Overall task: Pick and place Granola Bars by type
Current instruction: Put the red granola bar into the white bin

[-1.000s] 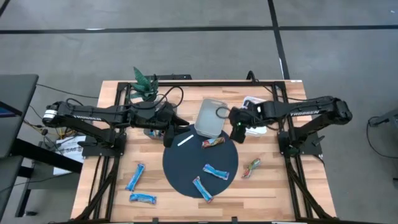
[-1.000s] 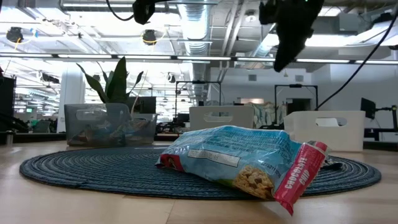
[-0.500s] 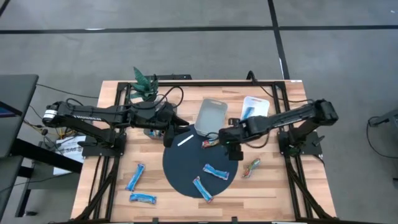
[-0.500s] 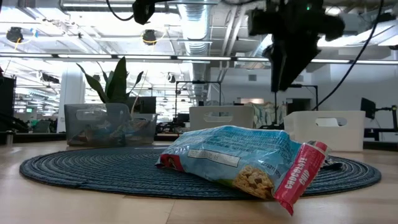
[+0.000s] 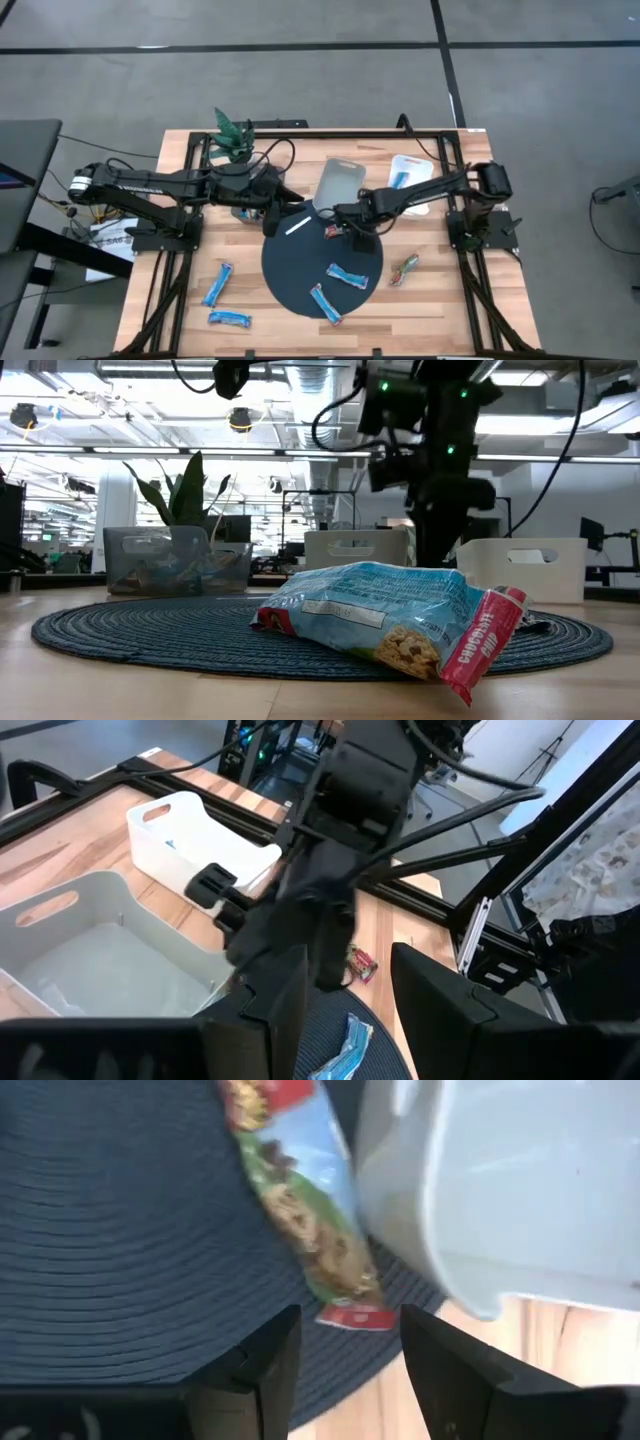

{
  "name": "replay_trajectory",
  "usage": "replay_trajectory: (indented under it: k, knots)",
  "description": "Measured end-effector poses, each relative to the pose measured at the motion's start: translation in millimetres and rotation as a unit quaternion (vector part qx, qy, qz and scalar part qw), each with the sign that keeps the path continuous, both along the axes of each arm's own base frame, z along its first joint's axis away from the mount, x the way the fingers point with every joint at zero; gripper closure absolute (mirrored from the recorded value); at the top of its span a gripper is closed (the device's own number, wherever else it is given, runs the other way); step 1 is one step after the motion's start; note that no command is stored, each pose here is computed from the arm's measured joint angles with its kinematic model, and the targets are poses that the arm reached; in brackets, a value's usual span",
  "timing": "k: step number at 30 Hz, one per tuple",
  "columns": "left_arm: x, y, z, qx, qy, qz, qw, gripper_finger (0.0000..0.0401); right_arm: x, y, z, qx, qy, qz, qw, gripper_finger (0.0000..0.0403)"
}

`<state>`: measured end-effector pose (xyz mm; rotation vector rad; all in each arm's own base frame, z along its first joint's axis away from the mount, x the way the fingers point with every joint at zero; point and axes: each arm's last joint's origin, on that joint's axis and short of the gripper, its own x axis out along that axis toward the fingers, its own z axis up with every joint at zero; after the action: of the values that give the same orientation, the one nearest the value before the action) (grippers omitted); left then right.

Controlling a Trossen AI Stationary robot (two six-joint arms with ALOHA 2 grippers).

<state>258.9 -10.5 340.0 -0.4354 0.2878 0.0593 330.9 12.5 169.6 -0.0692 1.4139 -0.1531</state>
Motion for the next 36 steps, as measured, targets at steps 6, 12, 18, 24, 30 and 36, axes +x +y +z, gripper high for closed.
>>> replay_trajectory:
  k: [6,12,18,24,30,36]
  knots:
    - [0.0,0.0,0.1,0.000,0.000,0.000,1.000,0.0262,5.2,-14.4,-5.8,0.012,-0.007,-0.009,1.000,0.0238]
    - [0.0,0.0,0.1,0.000,-0.001,0.000,1.000,0.0262,7.0,-19.3,-5.7,0.053,-0.016,0.001,0.998,0.0262]
    - [0.0,0.0,0.1,0.000,-0.001,0.000,1.000,0.0262,7.0,-18.3,-5.6,0.063,-0.015,0.009,0.998,0.0325]
    - [0.0,0.0,0.2,0.000,-0.001,0.000,1.000,0.0262,5.3,-17.6,-3.8,0.076,-0.012,0.013,0.997,0.0396]
    - [0.0,0.0,0.1,0.000,0.000,0.000,1.000,0.0262,-2.8,-16.8,13.9,0.088,-0.021,0.003,0.996,0.0401]
    - [0.0,0.0,-0.1,0.001,0.001,-0.001,1.000,0.0262,-24.4,-15.2,58.9,0.106,-0.069,0.003,0.992,0.0402]
